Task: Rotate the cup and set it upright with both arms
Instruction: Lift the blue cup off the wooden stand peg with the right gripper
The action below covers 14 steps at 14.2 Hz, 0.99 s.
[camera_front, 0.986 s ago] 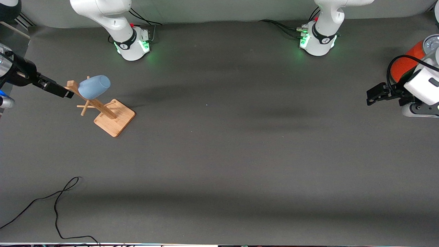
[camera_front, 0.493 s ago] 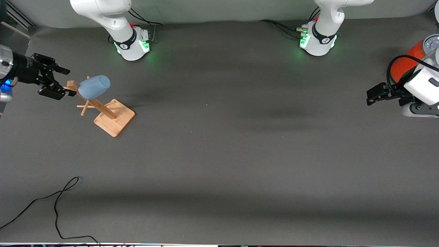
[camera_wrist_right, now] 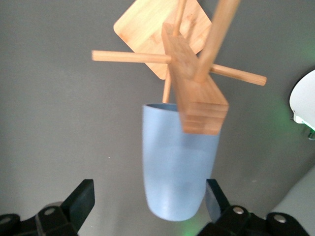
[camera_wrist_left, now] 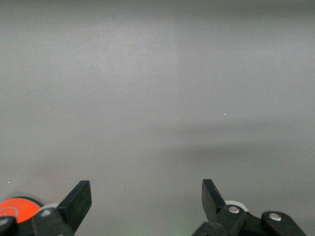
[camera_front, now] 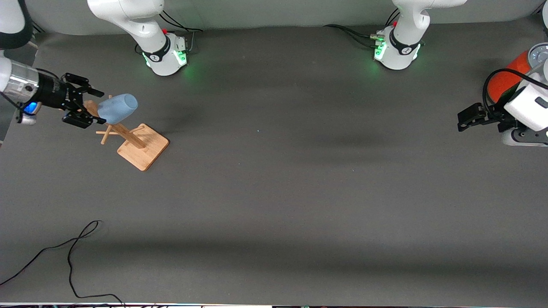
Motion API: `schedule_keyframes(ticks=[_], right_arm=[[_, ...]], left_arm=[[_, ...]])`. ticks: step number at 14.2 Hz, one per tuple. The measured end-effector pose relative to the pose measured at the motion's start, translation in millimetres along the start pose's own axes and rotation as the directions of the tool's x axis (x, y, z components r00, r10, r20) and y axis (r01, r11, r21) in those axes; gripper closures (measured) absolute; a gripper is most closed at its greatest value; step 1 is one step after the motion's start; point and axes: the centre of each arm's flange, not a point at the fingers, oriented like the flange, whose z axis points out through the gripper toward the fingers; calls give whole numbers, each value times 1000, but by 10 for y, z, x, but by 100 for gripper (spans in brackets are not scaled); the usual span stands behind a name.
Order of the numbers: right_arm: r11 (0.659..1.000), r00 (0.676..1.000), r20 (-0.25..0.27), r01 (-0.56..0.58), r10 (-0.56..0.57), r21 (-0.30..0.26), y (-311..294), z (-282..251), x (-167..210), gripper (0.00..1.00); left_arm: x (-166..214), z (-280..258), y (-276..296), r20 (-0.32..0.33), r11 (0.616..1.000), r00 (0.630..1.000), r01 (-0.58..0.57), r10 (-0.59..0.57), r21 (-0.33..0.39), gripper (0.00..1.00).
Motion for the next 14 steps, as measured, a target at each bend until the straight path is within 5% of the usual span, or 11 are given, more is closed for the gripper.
schedule_keyframes(ticks=[10, 12, 14], right_arm=[[999, 999, -4, -37, 37, -3, 143, 497, 145, 0], [999, 999, -4, -36, 36, -2, 139, 498, 139, 5], [1000, 1000, -4, -29, 29, -3, 124, 510, 107, 21]], left_arm=[[0, 0, 0, 0, 1000, 1000, 0, 0, 0, 0], [0, 0, 0, 0, 1000, 1000, 0, 0, 0, 0], [0, 0, 0, 0, 1000, 1000, 0, 0, 0, 0]])
